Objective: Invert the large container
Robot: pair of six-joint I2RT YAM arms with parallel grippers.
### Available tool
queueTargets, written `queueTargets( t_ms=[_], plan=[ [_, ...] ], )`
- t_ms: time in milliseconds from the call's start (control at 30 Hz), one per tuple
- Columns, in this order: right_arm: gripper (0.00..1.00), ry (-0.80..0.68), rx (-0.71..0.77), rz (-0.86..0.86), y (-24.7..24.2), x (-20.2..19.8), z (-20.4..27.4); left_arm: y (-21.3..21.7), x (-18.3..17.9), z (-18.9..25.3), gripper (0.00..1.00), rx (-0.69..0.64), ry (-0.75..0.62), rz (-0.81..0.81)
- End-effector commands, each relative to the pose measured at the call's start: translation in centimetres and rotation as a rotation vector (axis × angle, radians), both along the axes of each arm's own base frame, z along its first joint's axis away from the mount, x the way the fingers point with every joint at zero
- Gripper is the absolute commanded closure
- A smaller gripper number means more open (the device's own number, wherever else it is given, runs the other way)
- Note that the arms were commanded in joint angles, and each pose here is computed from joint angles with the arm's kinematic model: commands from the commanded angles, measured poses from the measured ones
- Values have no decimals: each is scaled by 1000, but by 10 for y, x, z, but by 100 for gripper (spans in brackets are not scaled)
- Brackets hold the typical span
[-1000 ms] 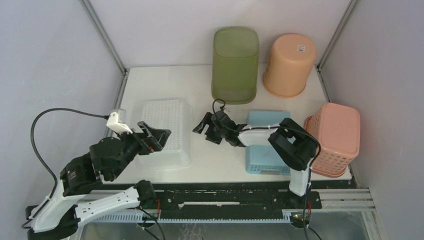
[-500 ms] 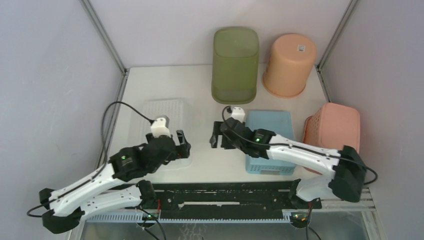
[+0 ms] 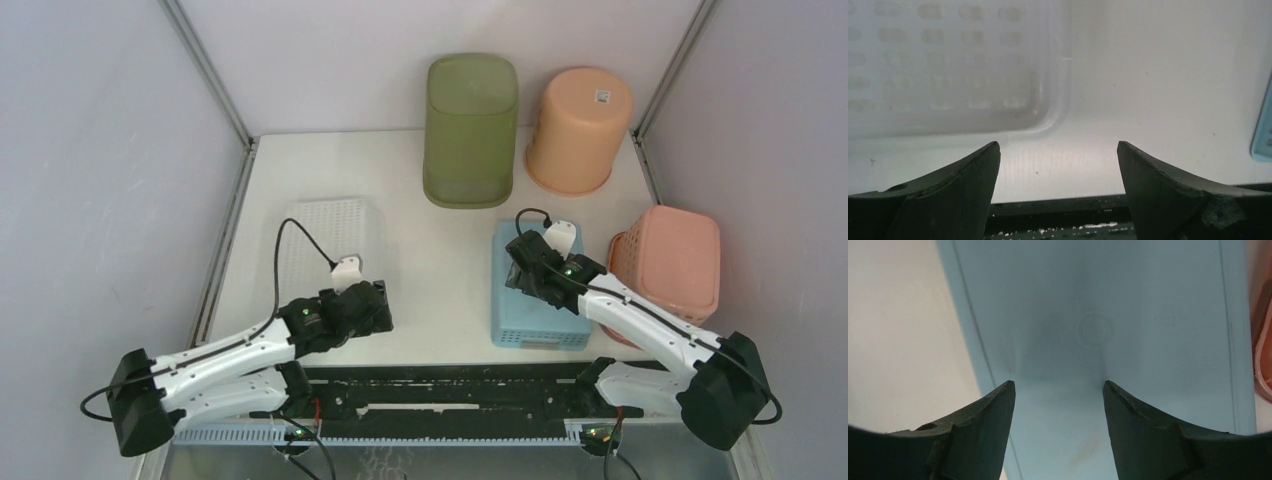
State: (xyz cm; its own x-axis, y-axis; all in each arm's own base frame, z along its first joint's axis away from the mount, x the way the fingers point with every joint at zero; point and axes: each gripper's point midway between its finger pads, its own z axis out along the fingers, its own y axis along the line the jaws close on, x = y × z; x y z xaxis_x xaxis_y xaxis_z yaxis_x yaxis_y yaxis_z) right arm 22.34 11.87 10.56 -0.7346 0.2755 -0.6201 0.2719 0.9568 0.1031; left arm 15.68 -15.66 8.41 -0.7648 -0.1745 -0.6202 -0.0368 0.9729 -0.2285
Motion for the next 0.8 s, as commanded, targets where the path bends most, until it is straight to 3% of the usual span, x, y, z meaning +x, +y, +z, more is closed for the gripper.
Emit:
queueTargets(
  t_ms=[0,200,433,767],
  plan=[
    [29,3,55,34,9,18,-9,0,26,-11,9,-76,4,95],
    [39,71,91,137,43,24,-33,25,55,-19,9,-114,-1,225],
    [41,102,119,250,106,25,-48,48,79,-17,10,-153,-12,326],
    [43,93,281,384,207,46,-40,83,100,-12,10,-147,-30,437]
  ],
)
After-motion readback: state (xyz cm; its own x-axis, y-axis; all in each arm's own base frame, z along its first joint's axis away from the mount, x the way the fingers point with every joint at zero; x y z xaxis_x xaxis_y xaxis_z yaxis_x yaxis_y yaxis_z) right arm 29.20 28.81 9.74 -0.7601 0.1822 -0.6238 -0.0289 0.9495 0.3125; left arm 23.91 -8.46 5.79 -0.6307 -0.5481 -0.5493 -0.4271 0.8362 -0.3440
